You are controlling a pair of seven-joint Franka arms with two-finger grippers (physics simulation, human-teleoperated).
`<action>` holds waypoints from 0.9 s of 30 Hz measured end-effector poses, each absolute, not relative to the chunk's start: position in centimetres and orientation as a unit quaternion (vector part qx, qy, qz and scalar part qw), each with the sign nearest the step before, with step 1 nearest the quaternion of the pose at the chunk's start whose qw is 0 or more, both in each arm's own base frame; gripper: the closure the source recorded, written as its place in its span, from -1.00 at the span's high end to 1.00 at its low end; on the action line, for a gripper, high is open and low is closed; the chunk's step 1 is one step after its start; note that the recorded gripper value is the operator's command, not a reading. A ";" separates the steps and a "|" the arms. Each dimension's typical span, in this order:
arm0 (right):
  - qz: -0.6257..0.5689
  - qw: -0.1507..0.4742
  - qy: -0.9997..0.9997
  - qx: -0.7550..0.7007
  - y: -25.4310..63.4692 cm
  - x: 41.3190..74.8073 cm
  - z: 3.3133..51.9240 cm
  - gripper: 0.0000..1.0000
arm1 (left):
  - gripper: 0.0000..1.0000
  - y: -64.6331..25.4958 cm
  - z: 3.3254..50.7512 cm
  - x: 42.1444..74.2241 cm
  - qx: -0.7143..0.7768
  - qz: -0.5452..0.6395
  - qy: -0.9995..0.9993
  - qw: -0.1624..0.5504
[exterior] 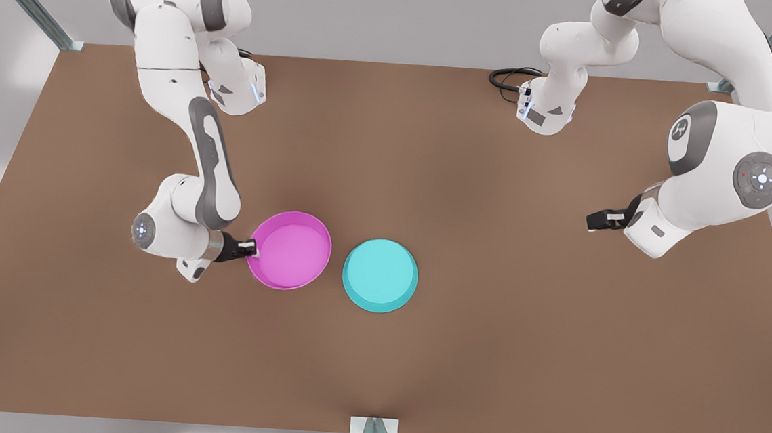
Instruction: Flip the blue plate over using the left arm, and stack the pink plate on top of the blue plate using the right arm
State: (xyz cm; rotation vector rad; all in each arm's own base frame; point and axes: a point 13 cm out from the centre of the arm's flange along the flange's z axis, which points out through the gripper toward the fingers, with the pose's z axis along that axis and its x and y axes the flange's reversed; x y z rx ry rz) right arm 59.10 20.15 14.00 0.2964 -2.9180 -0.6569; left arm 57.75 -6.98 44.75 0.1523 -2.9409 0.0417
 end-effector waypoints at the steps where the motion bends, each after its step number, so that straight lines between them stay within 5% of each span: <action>1: -0.228 0.066 -0.966 0.103 22.9 59.3 14.1 -0.57 | 1.00 -7.0 44.8 57.7 0.050 0.014 -0.994 0.098; 8: -0.280 0.060 -0.950 0.124 39.6 59.7 14.6 -0.57 | 1.00 -6.4 45.8 57.9 0.047 0.013 -0.995 0.089; 22: -0.274 0.068 -0.959 0.043 42.4 60.1 11.0 -0.57 | 1.00 -6.2 45.6 58.1 0.041 0.014 -0.995 0.089; 23: -0.273 0.067 -0.959 0.040 42.4 60.2 11.1 0.01 | 1.00 -6.2 45.6 58.0 0.041 0.014 -0.995 0.089; 24: -0.272 0.067 -0.959 0.037 42.4 60.2 11.1 1.00 | 1.00 -6.2 45.6 58.0 0.040 0.014 -0.995 0.090; 27: -0.270 0.063 -0.960 0.036 42.7 60.4 11.7 1.00 | 1.00 -6.2 45.7 58.0 0.039 0.014 -0.995 0.090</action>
